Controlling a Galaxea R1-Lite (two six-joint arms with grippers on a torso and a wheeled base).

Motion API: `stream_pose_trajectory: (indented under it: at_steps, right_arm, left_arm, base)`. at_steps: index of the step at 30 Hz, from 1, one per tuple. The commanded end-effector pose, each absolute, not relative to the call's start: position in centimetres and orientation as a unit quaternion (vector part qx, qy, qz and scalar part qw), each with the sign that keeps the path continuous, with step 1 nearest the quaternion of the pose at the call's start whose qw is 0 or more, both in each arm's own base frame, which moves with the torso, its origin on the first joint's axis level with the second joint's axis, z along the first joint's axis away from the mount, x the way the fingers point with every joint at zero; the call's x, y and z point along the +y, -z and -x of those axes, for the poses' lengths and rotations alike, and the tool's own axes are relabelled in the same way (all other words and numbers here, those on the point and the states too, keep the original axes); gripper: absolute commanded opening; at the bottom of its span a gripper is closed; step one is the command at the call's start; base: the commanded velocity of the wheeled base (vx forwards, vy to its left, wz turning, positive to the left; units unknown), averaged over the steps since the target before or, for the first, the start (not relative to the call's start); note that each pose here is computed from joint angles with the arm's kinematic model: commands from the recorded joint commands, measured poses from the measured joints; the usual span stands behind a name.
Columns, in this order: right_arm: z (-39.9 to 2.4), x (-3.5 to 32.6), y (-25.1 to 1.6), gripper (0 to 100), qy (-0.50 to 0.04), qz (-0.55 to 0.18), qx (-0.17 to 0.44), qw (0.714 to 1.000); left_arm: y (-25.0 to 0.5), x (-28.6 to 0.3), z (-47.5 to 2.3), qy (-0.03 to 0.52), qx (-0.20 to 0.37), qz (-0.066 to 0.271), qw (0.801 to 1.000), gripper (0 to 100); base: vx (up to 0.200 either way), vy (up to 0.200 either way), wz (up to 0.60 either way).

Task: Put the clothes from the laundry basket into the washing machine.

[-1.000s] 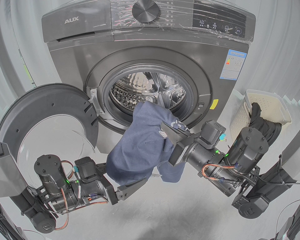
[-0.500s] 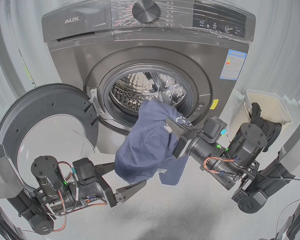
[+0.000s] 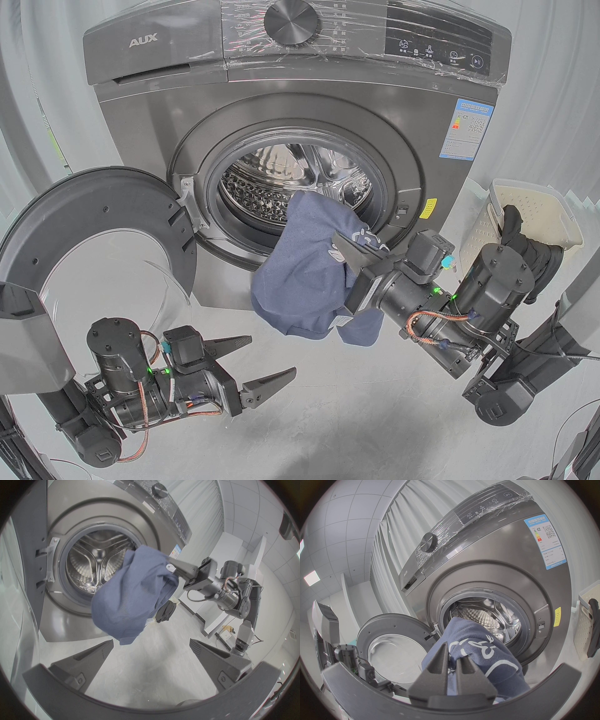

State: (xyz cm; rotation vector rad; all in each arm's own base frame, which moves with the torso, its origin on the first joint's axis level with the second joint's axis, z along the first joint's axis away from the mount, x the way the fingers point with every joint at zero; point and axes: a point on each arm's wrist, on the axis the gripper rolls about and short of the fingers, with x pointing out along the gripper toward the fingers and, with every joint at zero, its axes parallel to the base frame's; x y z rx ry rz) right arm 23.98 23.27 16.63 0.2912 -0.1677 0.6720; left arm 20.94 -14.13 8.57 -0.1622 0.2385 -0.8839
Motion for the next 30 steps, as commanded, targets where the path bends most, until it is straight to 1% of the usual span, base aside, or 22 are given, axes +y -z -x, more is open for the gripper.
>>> stream_pose_trajectory:
  at_steps: [1,4,9,12,17,21,30]
  right_arm:
    - [-23.9,23.3,-16.9,0,-0.329,-0.144,-0.087,0.929]
    - [-23.7,23.2,-17.3,0,-0.331,-0.146,-0.091,0.928]
    - [-23.7,23.2,-17.5,0,-0.332,-0.147,-0.095,0.927]
    - [-23.7,23.2,-17.5,0,-0.332,-0.148,-0.095,0.927]
    - [-23.5,23.4,-17.5,0,-0.336,-0.147,-0.094,0.926]
    - [-23.5,23.4,-17.5,0,-0.337,-0.148,-0.094,0.925]
    - [-23.5,23.5,-17.4,0,-0.337,-0.147,-0.093,0.925]
  left_arm:
    - [-6.9,-13.8,-21.8,0.408,0.143,0.073,0.899,100]
    - [-6.6,-13.7,-22.1,0.403,0.150,0.076,0.900,100]
    - [-5.2,-14.2,-23.4,0.398,0.162,0.072,0.900,100]
    - [-4.7,-14.6,-24.1,0.398,0.163,0.074,0.900,100]
    - [-4.1,-15.8,-26.2,0.399,0.149,0.077,0.902,100]
    - [-4.5,-16.3,-26.7,0.394,0.132,0.078,0.906,100]
    - [-5.7,-16.7,-27.6,0.395,0.100,0.082,0.909,100]
  base:
    - [0.000,0.000,0.00]
    - [0.000,0.000,0.00]
    - [0.000,0.000,0.00]
    - [0.000,0.000,0.00]
    - [0.000,0.000,0.00]
    - [0.000,0.000,0.00]
    - [0.000,0.000,0.00]
